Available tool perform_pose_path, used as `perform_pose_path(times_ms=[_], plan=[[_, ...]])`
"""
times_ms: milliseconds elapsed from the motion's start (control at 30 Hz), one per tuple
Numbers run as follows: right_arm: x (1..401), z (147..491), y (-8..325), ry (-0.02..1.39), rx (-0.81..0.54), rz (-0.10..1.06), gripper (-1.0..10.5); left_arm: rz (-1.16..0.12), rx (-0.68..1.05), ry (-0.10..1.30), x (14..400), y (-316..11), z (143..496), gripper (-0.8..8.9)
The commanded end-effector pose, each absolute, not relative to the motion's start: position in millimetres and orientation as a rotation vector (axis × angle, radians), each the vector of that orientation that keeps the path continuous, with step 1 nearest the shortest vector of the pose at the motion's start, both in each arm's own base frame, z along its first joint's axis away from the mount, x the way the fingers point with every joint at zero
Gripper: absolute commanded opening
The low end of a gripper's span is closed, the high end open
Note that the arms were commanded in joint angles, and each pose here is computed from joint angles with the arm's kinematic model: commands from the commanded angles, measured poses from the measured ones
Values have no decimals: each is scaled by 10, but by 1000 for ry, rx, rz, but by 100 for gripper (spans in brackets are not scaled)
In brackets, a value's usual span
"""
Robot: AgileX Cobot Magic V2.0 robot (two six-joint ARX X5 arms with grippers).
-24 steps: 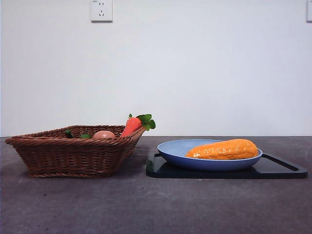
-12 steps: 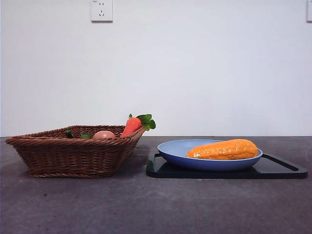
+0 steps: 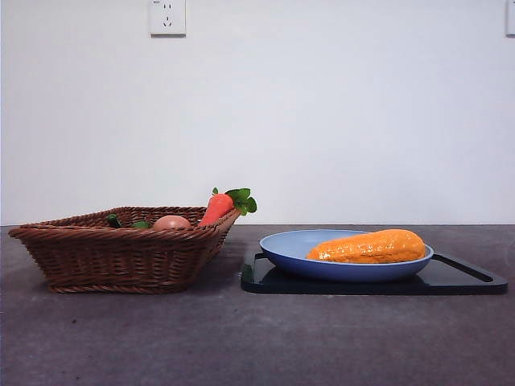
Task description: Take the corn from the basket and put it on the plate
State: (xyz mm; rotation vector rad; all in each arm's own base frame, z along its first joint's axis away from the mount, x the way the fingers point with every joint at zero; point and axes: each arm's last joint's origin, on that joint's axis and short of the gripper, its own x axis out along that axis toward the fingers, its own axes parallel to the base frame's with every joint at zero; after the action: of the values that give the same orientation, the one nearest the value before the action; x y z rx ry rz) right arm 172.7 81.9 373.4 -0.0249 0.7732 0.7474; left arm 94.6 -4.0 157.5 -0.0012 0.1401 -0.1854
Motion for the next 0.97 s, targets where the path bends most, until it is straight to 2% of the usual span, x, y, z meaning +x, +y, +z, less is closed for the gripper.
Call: perform_pose_path(times_ms=[33, 700, 967], plan=[[1757, 3763, 838, 746, -30, 756, 2, -181, -9, 170, 958, -38, 1479, 4], [1799, 3831, 855, 654, -31, 763, 2, -181, -9, 169, 958, -37, 1479, 4], [1673, 4078, 513, 384, -116, 628, 2, -181, -8, 162, 959, -38, 1486, 4]])
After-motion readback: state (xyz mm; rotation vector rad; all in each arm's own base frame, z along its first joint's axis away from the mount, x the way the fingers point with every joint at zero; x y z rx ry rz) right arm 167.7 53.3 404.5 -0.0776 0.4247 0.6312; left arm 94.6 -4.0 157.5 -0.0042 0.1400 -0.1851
